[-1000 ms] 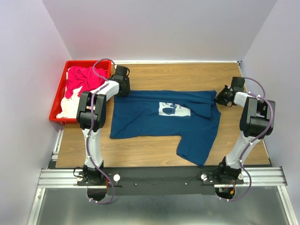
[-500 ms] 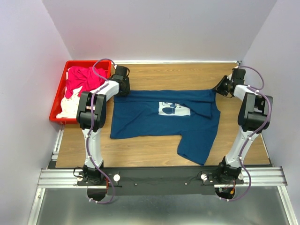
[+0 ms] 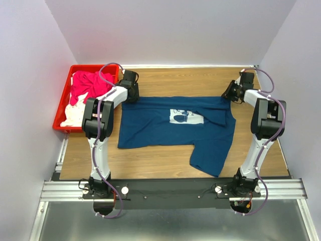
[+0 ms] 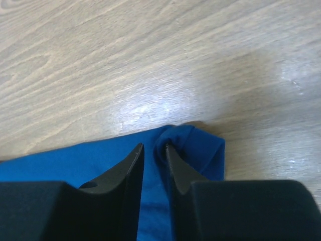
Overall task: Fold and stack the t-shirts
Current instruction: Fold the tshirt
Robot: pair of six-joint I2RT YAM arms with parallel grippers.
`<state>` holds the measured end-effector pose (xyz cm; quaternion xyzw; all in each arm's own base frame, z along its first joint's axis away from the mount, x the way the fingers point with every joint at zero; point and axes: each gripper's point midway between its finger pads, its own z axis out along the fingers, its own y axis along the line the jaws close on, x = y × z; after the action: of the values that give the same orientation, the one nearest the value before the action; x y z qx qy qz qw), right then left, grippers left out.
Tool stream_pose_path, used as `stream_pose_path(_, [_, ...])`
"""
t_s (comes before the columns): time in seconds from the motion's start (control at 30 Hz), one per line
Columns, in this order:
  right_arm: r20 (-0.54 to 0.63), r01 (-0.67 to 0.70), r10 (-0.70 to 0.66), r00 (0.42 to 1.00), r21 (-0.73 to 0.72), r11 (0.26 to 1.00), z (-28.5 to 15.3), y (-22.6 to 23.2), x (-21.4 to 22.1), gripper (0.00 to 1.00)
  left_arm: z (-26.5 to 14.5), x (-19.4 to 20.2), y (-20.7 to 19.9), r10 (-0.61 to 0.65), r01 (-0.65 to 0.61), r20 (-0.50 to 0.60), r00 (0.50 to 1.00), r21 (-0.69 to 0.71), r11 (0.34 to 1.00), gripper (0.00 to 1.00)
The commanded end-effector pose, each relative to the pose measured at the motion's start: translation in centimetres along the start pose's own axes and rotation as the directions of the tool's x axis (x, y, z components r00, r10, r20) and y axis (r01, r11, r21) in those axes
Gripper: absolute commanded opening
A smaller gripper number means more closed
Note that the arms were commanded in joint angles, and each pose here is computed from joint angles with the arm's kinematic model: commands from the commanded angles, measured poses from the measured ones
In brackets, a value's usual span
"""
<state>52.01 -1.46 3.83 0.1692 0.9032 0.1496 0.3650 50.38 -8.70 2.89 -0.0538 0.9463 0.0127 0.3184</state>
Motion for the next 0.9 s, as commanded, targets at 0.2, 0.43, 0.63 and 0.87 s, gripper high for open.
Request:
stream_pose_path(0.2, [0.004,0.118,-0.12,0.993,0.158,0.98,0.5,-0.8,-0.5,0.3,0.5,3.0,1.9,0.031,-0.037,-0.092,0.995,-0.063,0.997,0.64])
stream_pose_path(0.43, [-0.043,0.161,-0.155,0.987,0.24,0.957,1.2,-2.1,1.3,0.27,0.6,2.9,1.9,0.03,-0.035,-0.089,0.996,-0.063,0.997,0.64])
stream_pose_path(0.63, [-0.046,0.166,-0.16,0.986,0.329,0.93,0.8,-3.7,1.6,0.17,0.7,3.0,2.0,0.032,-0.038,-0.093,0.995,-0.067,0.997,0.64])
stream_pose_path(0.87, [0.01,0.142,-0.16,0.987,0.414,0.899,-0.6,-4.6,-0.2,0.01,0.6,3.1,2.1,0.033,-0.04,-0.096,0.995,-0.072,0.997,0.64])
